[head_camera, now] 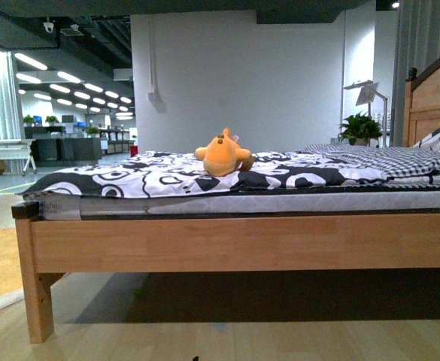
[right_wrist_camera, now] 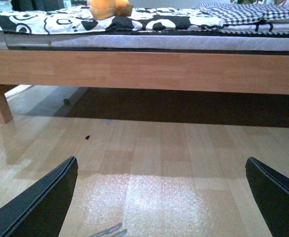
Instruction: Put away toys
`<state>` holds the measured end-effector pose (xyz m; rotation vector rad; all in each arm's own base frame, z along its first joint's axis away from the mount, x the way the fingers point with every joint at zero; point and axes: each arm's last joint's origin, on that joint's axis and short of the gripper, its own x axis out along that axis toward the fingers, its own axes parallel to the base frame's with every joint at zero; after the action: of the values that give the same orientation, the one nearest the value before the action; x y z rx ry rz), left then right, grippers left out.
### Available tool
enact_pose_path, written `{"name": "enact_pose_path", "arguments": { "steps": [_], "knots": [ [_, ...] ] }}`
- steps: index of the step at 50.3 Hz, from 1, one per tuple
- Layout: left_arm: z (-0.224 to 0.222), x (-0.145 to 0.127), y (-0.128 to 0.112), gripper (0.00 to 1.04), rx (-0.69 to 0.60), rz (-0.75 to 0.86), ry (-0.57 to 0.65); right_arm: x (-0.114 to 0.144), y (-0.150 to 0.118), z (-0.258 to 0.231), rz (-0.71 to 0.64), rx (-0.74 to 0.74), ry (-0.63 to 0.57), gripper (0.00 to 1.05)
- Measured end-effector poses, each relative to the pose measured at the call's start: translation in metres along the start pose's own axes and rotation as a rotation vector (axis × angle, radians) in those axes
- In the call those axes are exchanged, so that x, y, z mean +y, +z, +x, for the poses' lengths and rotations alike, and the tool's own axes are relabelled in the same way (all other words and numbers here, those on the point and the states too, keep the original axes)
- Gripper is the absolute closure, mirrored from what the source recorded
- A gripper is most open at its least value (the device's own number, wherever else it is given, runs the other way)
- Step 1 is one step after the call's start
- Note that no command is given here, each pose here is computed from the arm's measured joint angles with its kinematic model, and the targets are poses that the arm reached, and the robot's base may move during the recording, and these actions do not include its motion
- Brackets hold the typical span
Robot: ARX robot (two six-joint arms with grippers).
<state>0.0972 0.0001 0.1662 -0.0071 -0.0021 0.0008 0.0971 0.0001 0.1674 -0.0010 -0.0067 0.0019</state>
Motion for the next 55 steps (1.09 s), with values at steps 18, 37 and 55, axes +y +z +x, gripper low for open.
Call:
{"name": "enact_pose_path", "arguments": {
  "steps": [18, 37, 55],
  "knots": [
    [0.0, -0.0001, 0.0, 0.06, 0.0, 0.0, -0.003, -0.0001, 0.0, 0.0, 0.0, 0.0, -0.003, 0.0],
    [0.0, 0.0, 0.0, 0.06, 0.0, 0.0, 0.001, 0.0, 0.0, 0.0, 0.0, 0.0, 0.001, 0.0],
    [0.0, 0.0, 0.0, 0.06, 0.0, 0.0, 0.0, 0.0, 0.0, 0.0, 0.0, 0.0, 0.0, 0.0]
  ]
}}
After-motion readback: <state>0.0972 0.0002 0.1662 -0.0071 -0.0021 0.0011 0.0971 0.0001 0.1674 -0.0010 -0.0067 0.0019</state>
